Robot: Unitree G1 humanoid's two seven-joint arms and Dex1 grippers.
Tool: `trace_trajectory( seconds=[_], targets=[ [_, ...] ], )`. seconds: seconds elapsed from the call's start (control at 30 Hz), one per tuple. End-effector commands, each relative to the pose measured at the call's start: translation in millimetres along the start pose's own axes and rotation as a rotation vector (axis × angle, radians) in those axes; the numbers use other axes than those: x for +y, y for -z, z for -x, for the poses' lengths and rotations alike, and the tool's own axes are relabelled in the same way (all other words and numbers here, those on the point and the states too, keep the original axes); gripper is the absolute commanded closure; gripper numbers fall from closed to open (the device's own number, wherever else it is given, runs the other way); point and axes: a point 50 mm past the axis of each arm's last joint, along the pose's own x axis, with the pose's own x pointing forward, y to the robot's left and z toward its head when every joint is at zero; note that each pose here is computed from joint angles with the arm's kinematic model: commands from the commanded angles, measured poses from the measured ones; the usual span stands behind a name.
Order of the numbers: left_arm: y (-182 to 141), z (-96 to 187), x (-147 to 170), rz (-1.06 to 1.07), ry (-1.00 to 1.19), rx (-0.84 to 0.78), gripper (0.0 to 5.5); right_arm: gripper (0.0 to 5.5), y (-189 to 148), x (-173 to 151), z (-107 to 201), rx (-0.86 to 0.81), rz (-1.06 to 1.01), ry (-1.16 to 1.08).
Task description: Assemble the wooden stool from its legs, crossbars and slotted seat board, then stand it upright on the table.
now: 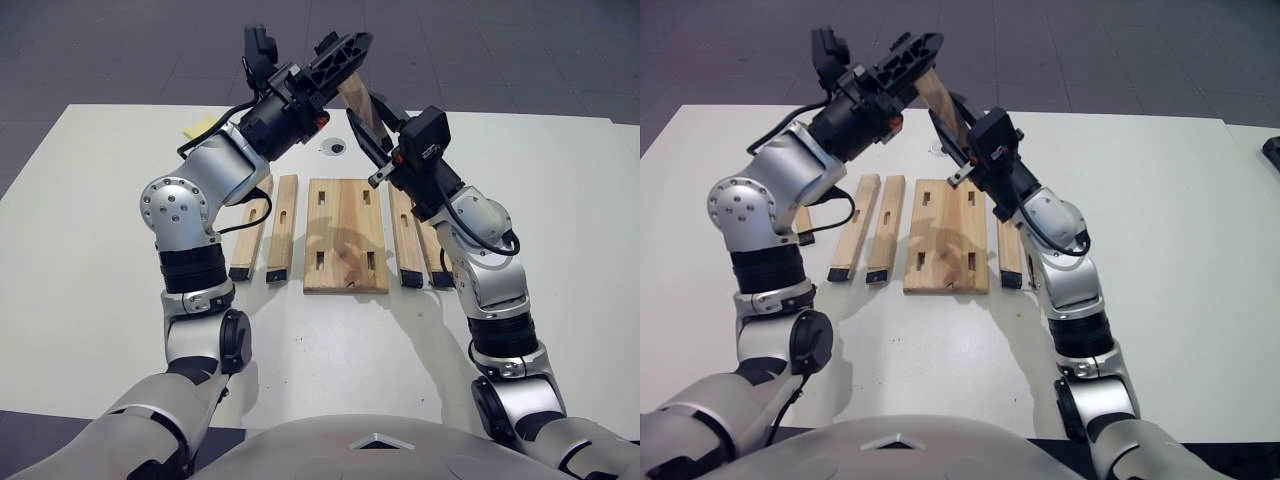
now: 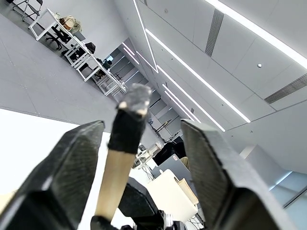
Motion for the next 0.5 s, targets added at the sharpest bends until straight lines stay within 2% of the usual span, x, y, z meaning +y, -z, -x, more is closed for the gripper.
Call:
trace_trajectory(
  seconds=[0.03,0.23,0.4,0.5],
  targets=[
    [1.3,2.9,0.2,0.010,0.023,-0.020,3.41,4.20,1.8,-2.0,1.4,0.020,-0.006,0.001],
    [2.7,4.2,-0.3,0.004,0.051,-0.028,4.40,4.20,2.9,-3.2,0.5,0.026,-0.010,0.000],
    [4.7,2.5,1.0,-0.042,0.038,-0.023,4.86,4.20,4.1,-3.6,0.4,0.032,-0.009,0.001],
    [3.8,1.6,4.8,-0.104,0.009,-0.044,4.94,4.20,6.7,-4.7,0.4,0.050,0.000,0.009]
  ],
)
